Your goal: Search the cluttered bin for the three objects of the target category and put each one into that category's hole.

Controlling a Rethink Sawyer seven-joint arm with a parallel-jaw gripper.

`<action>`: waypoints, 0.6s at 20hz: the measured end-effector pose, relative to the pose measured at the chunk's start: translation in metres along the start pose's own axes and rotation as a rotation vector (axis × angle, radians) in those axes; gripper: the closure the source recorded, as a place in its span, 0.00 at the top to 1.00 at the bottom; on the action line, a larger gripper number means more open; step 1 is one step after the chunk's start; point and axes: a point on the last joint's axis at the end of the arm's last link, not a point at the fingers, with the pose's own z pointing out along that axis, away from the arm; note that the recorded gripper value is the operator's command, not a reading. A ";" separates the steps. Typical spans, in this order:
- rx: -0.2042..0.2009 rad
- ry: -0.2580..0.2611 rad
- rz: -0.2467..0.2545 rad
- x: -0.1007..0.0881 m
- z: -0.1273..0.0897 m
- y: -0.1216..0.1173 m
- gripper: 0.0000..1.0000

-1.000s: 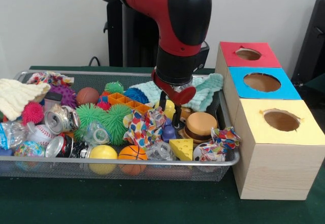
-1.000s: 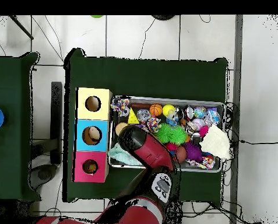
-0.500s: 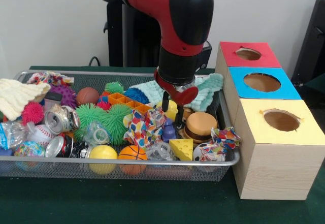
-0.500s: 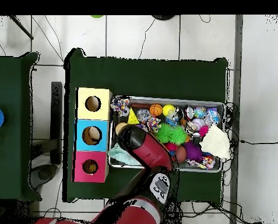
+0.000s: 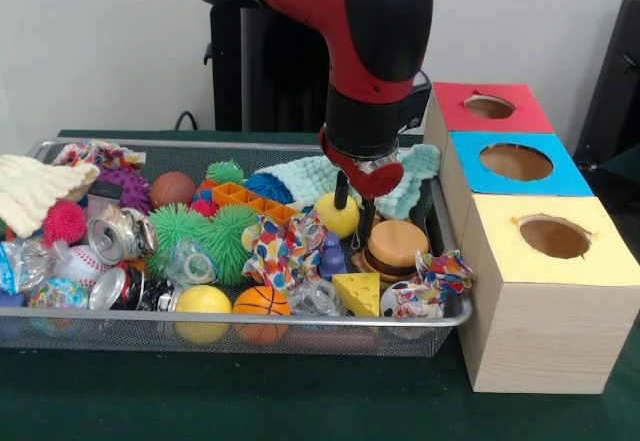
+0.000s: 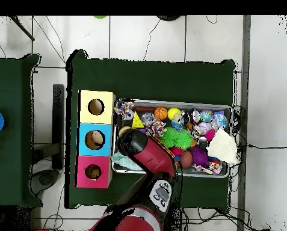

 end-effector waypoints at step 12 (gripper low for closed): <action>0.027 0.042 0.051 0.004 0.006 -0.007 1.00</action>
